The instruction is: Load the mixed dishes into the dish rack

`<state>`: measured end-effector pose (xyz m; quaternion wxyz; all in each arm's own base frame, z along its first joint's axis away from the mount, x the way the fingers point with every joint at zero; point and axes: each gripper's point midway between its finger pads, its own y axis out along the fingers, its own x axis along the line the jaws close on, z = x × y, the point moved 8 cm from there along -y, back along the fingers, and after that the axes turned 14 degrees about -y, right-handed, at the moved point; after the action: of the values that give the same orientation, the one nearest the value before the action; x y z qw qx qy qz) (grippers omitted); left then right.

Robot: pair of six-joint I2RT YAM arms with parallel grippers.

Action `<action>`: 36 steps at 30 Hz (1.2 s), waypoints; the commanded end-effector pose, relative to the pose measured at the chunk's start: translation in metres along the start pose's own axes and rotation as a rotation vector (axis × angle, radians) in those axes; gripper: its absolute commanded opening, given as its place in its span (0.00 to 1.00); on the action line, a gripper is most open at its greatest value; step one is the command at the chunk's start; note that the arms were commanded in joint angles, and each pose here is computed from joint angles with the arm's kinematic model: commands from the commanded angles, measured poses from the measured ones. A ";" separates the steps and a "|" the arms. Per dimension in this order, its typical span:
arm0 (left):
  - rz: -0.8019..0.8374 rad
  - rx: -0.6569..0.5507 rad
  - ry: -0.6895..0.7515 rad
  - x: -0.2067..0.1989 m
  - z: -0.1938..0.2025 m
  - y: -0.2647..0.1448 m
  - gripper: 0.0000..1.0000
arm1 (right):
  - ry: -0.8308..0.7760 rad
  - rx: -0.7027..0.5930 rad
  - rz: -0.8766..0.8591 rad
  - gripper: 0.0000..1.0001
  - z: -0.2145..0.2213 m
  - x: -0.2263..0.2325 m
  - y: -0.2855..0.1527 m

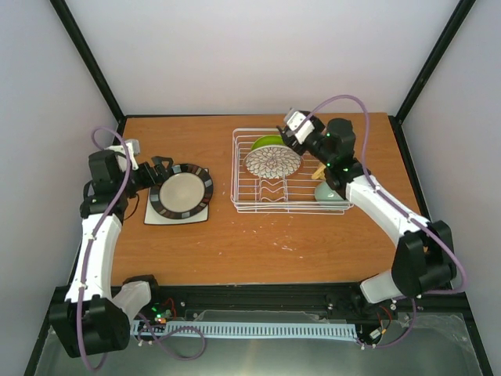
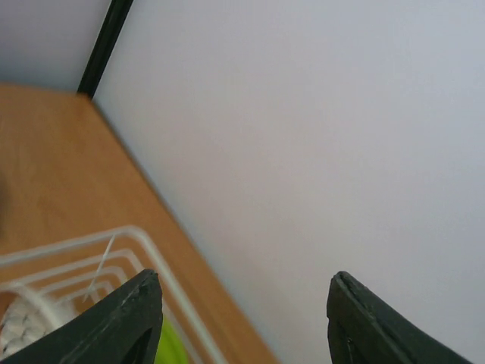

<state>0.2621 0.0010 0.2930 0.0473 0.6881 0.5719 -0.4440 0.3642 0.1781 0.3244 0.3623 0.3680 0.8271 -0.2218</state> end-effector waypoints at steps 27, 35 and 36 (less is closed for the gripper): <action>-0.148 0.272 -0.568 0.153 0.053 0.032 0.85 | 0.672 -0.141 0.060 0.56 -0.059 0.013 -0.173; -0.180 0.321 -0.659 0.174 0.069 0.046 0.74 | 0.666 -0.161 0.067 0.57 -0.061 0.015 -0.181; -0.185 0.321 -0.665 0.176 0.070 0.047 0.76 | 0.665 -0.164 0.069 0.57 -0.061 0.015 -0.181</action>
<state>0.2502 0.0719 0.1185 0.0703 0.4555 0.5058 -0.7292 0.1949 0.1107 0.3724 0.1099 0.4184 0.9015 -0.0124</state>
